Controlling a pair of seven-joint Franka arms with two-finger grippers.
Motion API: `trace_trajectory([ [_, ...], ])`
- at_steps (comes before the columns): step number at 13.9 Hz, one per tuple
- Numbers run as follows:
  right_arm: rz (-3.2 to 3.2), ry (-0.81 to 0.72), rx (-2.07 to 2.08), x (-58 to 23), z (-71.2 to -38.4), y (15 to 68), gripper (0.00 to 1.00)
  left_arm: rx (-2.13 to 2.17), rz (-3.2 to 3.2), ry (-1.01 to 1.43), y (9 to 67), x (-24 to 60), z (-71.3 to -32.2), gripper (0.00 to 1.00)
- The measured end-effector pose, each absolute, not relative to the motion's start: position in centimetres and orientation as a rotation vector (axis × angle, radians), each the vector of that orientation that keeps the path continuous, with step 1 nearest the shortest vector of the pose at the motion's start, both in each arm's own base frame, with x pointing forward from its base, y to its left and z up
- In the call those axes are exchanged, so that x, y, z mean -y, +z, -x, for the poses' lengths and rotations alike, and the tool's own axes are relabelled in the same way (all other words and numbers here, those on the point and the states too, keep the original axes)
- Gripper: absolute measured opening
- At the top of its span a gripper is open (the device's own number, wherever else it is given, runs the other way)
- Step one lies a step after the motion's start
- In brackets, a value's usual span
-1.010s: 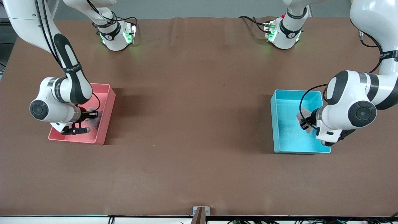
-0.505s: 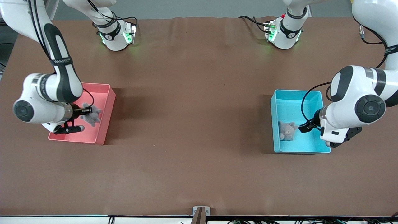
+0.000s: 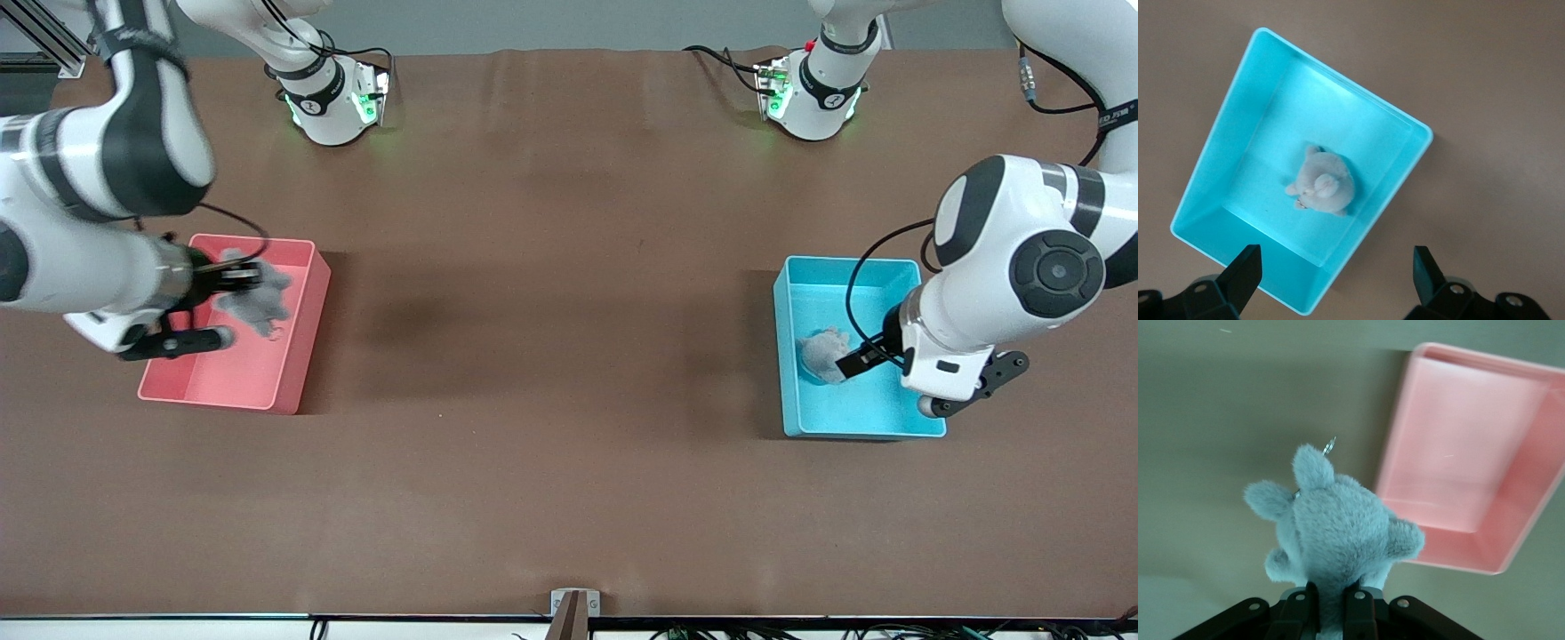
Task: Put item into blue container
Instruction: 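Set the second plush mid-table with the right gripper while the left gripper approaches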
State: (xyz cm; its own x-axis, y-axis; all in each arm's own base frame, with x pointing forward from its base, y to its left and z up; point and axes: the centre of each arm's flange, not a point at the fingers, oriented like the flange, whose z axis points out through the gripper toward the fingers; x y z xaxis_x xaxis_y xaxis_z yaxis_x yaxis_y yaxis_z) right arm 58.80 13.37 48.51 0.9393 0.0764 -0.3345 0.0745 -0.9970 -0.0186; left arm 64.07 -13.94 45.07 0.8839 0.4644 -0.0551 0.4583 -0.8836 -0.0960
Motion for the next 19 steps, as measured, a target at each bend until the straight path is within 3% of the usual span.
trace_trajectory([
  [5, 3.012, 0.430, -0.155, -37.5, -52.0, 46.0, 0.15, 0.705, 2.981, 0.136, 45.0, 15.2, -63.7, 1.00],
  [9, 3.017, 0.295, -0.204, -50.6, -46.5, 37.0, 0.15, 0.686, 2.969, 0.250, 41.3, 15.6, -63.7, 1.00],
  [14, 3.015, 0.188, -0.169, -56.4, -43.3, 26.3, 0.15, 0.549, 2.979, 0.326, 38.2, 21.2, -62.2, 1.00],
  [18, 3.021, 0.168, -0.166, -56.8, -43.0, 22.9, 0.15, 0.524, 3.022, 0.367, 33.8, 23.4, -62.6, 1.00],
  [19, 3.022, 0.167, -0.169, -56.8, -43.1, 22.8, 0.22, 0.539, 3.050, 0.382, 32.6, 23.9, -62.9, 1.00],
])
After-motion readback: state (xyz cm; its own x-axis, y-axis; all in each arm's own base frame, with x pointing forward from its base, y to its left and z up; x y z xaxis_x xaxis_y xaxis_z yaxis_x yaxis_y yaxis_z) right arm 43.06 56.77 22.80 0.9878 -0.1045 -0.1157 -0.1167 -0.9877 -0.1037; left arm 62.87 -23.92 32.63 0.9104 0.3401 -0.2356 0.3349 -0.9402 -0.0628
